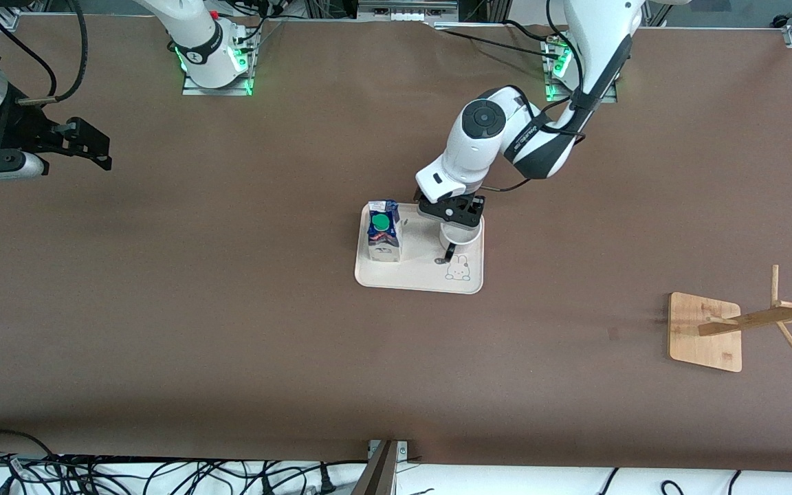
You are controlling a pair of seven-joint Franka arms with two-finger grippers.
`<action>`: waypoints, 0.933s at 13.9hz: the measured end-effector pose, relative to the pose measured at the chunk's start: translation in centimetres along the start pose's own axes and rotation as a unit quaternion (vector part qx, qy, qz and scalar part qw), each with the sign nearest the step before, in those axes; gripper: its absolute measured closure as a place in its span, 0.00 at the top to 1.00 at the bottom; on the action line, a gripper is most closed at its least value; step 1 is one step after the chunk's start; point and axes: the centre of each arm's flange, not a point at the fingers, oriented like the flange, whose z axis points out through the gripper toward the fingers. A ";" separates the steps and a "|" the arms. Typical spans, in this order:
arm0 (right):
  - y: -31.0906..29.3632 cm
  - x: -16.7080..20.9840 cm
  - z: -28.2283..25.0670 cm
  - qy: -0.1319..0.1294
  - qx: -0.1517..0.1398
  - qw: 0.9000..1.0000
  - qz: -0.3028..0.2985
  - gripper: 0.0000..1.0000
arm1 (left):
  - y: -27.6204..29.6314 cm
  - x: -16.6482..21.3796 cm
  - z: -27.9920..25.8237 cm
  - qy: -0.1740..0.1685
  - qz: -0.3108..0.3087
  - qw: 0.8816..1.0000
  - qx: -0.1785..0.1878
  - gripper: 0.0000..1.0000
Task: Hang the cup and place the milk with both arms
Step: 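Lower the left gripper and grasp the white mug's rim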
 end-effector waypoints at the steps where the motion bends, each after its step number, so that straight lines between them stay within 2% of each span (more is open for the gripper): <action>1: 0.0 0.0 0.0 0.000 0.000 1.000 0.000 1.00 | 0.0 0.0 0.4 0.006 0.006 1.000 0.000 1.00; 4: 0.0 0.0 0.0 0.000 0.000 1.000 0.000 1.00 | -0.2 0.0 1.1 0.017 0.039 0.999 0.016 1.00; 7: 0.0 0.0 0.0 0.000 0.000 1.000 0.000 1.00 | -0.2 0.1 1.1 0.018 0.045 0.999 0.020 1.00; 8: 0.0 0.0 0.0 0.000 0.000 1.000 0.000 1.00 | -0.3 -0.1 1.2 0.015 0.045 0.999 0.022 0.95; 9: 0.0 0.0 0.0 0.000 0.000 1.000 0.000 1.00 | -0.3 -0.2 1.3 0.010 0.046 0.999 0.025 0.95; 13: 0.0 0.0 0.0 0.000 0.000 1.000 0.000 1.00 | -0.3 -0.4 1.5 0.003 0.046 0.998 0.030 0.54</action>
